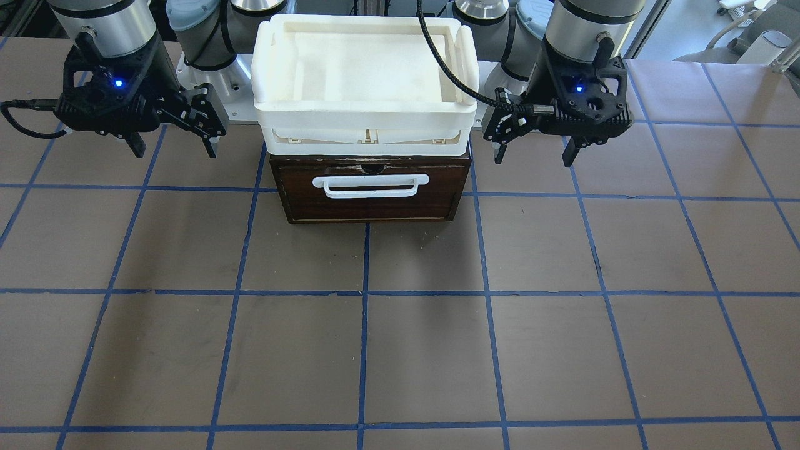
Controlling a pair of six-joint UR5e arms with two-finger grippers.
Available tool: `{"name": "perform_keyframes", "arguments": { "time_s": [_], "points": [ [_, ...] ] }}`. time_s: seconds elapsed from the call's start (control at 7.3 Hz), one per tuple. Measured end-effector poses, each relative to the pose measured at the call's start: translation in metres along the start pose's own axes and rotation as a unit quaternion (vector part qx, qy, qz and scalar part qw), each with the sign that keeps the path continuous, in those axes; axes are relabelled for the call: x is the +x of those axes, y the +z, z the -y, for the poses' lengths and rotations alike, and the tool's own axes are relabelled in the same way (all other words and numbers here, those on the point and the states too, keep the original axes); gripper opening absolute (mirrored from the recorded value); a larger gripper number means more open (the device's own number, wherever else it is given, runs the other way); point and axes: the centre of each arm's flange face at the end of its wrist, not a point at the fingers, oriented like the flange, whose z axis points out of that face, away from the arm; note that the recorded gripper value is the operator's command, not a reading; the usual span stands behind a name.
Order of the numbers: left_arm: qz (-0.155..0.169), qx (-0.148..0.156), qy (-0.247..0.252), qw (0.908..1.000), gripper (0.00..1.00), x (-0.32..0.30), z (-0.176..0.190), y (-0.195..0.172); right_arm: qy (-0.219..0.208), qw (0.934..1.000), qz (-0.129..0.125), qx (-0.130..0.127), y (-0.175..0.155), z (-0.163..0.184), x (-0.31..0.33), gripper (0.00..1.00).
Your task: Put scissors in drawer and close it
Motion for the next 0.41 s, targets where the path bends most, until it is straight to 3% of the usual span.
{"name": "perform_keyframes", "arguments": {
  "time_s": [0.41],
  "points": [
    [0.0, 0.0, -0.001, 1.0, 1.0, -0.0007, 0.0001, -0.0001, 0.0, 1.0, -0.002, -0.001, 0.0007, 0.0005, 0.0012, 1.0]
  ]
}}
